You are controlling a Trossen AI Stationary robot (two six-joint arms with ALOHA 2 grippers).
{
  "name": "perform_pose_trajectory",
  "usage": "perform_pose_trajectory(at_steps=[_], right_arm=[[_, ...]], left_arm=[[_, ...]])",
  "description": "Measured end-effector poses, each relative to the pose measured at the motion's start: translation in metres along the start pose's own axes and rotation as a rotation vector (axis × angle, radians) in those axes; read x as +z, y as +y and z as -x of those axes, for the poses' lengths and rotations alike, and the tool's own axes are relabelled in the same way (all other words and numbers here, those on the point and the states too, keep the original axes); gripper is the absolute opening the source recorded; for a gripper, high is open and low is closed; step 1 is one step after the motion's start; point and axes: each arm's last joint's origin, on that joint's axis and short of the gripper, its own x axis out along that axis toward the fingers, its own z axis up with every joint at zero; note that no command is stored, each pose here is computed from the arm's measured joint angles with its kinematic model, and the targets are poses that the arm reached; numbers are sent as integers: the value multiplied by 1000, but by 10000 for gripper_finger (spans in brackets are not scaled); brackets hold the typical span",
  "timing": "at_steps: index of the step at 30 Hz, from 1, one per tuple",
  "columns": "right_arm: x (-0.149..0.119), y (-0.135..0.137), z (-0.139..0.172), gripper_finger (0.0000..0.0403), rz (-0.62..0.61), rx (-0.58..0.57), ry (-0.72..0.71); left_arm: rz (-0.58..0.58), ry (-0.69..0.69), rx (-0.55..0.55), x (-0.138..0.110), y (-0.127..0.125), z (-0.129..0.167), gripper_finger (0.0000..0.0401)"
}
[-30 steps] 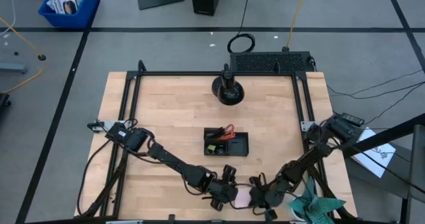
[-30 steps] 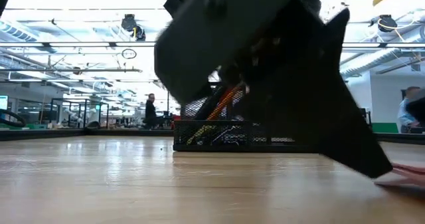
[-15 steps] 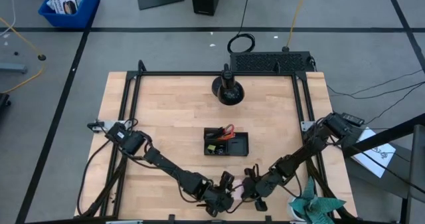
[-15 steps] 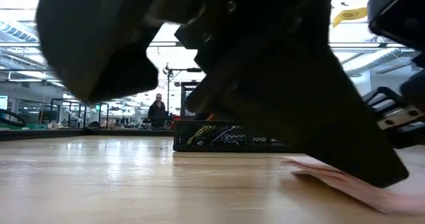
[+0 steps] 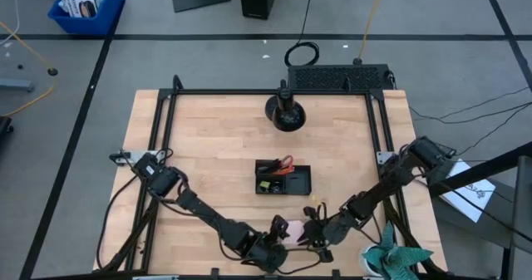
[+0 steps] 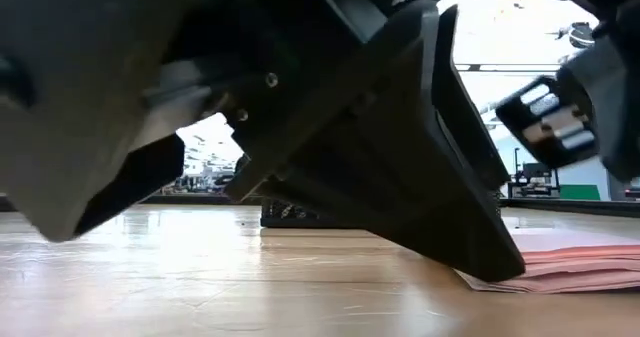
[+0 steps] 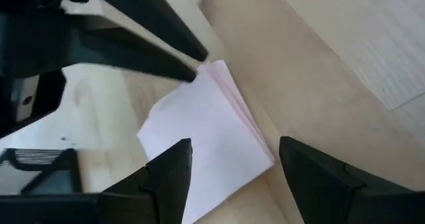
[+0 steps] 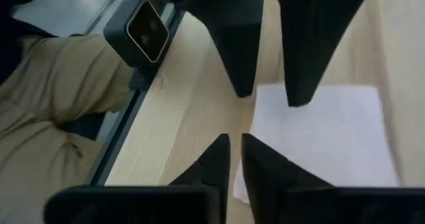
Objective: Pick and place office supplies into organizer
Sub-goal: Put the pink sticky notes into the black desk organizer
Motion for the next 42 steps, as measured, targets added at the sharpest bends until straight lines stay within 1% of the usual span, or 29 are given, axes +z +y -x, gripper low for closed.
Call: perform_pose_trajectory(at_steps=[2, 5, 8, 12, 16, 19, 28, 31, 33, 39, 42], right_arm=[[4, 1, 4, 55, 24, -13, -22], [11, 2, 10, 84, 22, -49, -67], [10, -2, 13, 108, 6, -127, -53], [8, -9, 12, 125, -19, -163, -20], [6, -17, 12, 127, -34, -204, 24], [7, -21, 12, 122, -43, -219, 31], [3, -32, 12, 105, -117, -280, 91], [2, -33, 12, 100, -137, -280, 98], [2, -32, 12, 98, -142, -257, 112], [-4, -33, 6, 97, -169, -234, 145], [-6, -33, 3, 97, -172, -217, 151]], left_arm=[[-18, 5, 23, 0, 0, 1, 232], [-40, 12, 31, 0, -3, 2, 232], [-81, 9, 31, 1, -7, 4, 232], [-104, 7, 31, 1, -13, 6, 232], [-99, 20, 25, 0, -13, 6, 232], [-111, 37, 24, -3, -9, 3, 232], [-158, 58, -48, -10, 0, -4, 232], [-167, 59, -69, -11, 3, -8, 232], [-149, 65, -86, -15, 4, -14, 232], [-99, 67, -43, -17, 12, -22, 232], [-70, 64, 5, -17, 15, -24, 232]])
